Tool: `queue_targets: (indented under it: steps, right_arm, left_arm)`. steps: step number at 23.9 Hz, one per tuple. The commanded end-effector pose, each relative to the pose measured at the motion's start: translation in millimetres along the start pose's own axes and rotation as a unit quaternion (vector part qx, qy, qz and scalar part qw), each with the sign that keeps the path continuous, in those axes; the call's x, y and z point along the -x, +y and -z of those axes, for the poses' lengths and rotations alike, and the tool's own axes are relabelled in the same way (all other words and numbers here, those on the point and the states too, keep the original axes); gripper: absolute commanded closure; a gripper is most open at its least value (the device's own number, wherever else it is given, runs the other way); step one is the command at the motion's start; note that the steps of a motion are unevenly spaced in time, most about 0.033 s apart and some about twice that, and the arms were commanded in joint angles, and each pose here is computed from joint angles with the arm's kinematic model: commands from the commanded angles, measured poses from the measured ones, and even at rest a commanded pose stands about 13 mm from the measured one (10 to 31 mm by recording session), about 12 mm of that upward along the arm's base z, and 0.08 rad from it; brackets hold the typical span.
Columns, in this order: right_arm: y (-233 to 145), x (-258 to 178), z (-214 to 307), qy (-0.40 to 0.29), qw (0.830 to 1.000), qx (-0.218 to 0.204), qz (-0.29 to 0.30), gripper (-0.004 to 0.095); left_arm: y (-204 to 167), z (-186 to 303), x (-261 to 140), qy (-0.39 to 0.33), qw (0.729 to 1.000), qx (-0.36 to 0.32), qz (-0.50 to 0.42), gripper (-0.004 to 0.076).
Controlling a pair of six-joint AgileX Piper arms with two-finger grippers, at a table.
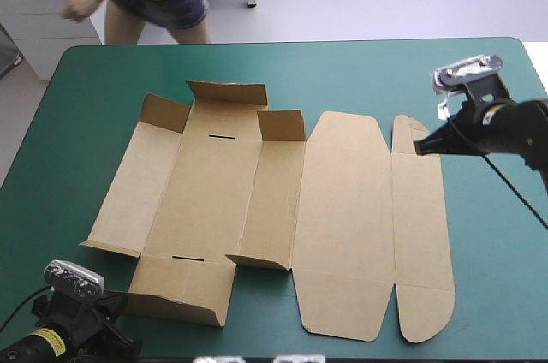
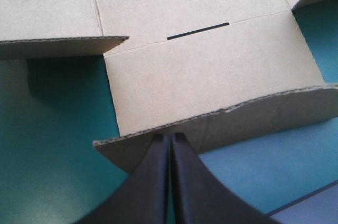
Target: Fold the box
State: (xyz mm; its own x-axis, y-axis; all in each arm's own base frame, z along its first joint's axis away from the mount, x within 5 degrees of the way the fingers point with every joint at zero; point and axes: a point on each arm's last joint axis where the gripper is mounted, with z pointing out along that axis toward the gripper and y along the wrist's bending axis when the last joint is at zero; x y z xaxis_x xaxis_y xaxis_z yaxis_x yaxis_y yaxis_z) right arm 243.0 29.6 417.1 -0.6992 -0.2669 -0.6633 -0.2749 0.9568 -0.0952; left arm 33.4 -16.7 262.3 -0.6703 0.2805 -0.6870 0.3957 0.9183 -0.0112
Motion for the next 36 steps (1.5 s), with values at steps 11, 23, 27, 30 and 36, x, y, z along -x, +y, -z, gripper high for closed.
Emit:
queue_targets:
  steps: [11,23,27,30,36]
  right_arm:
    - [32,-128,60,-0.115,0.993,0.001,-0.014,0.0928]
    - [49,-210,47,-0.135,0.991,0.008,-0.023,0.0927]
    - [48,-220,47,-0.141,0.989,-0.01,-0.053,0.0927]
    - [40,-222,48,-0.135,0.987,-0.051,-0.072,0.0927]
    - [39,-222,48,-0.136,0.987,-0.055,-0.068,0.0928]
  left_arm:
    - [-1,5,10,-0.033,0.999,-0.004,0.004,0.0731]
    - [-1,5,10,-0.033,0.999,-0.004,0.005,0.0731]
    - [-1,5,10,-0.033,0.999,-0.004,0.005,0.0731]
    - [-1,5,10,-0.033,0.999,-0.004,0.005,0.0731]
    - [-1,13,16,-0.05,0.999,-0.005,0.004,0.0731]
